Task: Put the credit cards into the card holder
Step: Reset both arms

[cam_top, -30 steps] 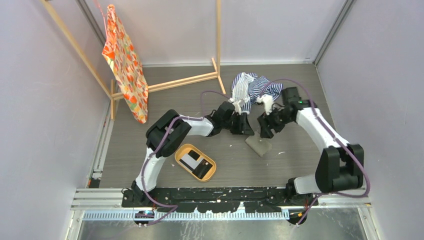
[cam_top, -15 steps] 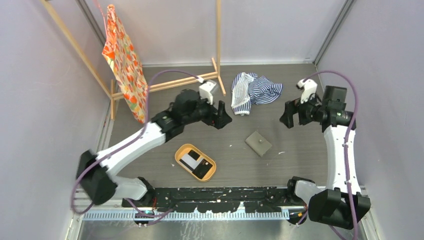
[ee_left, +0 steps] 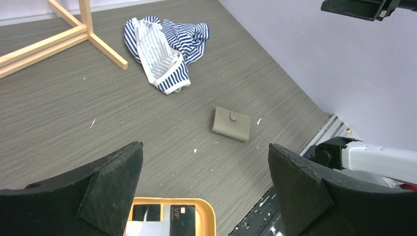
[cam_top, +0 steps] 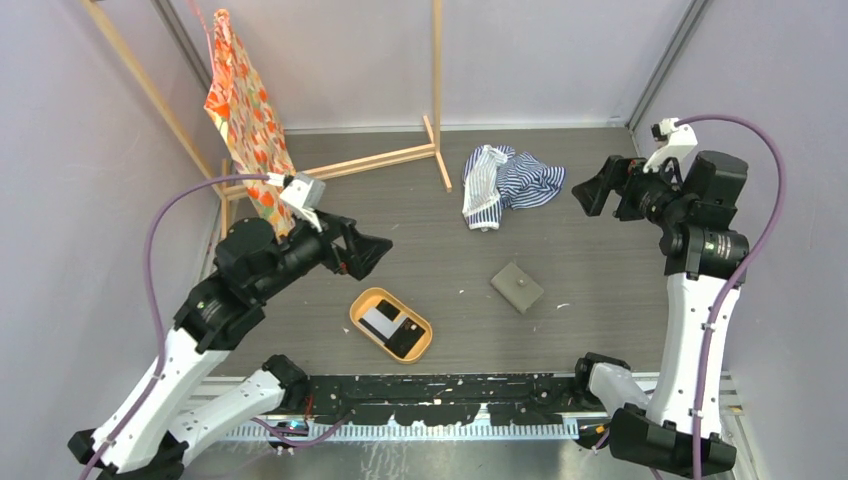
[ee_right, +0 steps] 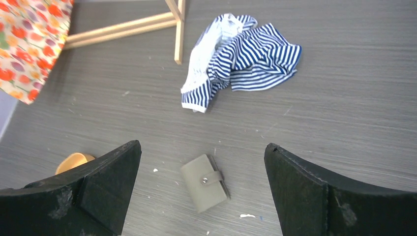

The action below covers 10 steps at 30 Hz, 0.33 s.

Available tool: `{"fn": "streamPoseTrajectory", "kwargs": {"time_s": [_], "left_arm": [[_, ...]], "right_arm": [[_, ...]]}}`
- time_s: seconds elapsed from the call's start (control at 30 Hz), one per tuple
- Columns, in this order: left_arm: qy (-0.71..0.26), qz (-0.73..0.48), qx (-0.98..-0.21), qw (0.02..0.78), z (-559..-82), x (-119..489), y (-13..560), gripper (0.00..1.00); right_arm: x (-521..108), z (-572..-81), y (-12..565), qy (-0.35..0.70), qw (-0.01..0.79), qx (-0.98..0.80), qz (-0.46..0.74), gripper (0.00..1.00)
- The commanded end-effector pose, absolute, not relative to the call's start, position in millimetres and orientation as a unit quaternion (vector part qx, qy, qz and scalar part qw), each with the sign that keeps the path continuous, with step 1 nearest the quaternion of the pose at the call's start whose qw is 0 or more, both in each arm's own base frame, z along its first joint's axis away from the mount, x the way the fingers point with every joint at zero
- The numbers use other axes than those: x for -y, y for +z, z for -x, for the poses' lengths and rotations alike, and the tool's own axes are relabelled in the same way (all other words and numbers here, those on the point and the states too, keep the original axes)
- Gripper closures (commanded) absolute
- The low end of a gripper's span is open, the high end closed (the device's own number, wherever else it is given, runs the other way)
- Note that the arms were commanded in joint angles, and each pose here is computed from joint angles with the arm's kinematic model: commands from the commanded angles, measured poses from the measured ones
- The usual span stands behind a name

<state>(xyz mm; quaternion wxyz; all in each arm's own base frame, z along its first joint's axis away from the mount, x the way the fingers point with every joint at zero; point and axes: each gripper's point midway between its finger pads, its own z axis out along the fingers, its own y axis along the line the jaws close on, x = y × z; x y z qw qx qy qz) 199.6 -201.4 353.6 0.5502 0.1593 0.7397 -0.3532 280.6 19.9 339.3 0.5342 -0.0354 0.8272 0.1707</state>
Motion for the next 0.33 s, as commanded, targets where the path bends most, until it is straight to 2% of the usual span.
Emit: {"fn": "streamPoseTrajectory", "kwargs": {"time_s": [0.0, 0.3], "left_arm": [[-0.345, -0.144, -0.758, 0.534, -184, 185, 357, 0.0], [-0.37, -0.141, -0.773, 0.497, -166, 186, 340, 0.0]], "right_arm": [[-31, -266, 377, 0.196, 0.565, -0.801, 0.017, 0.0], [-42, -263, 385, 0.23, 0.564, -0.793, 0.022, 0.0]]}}
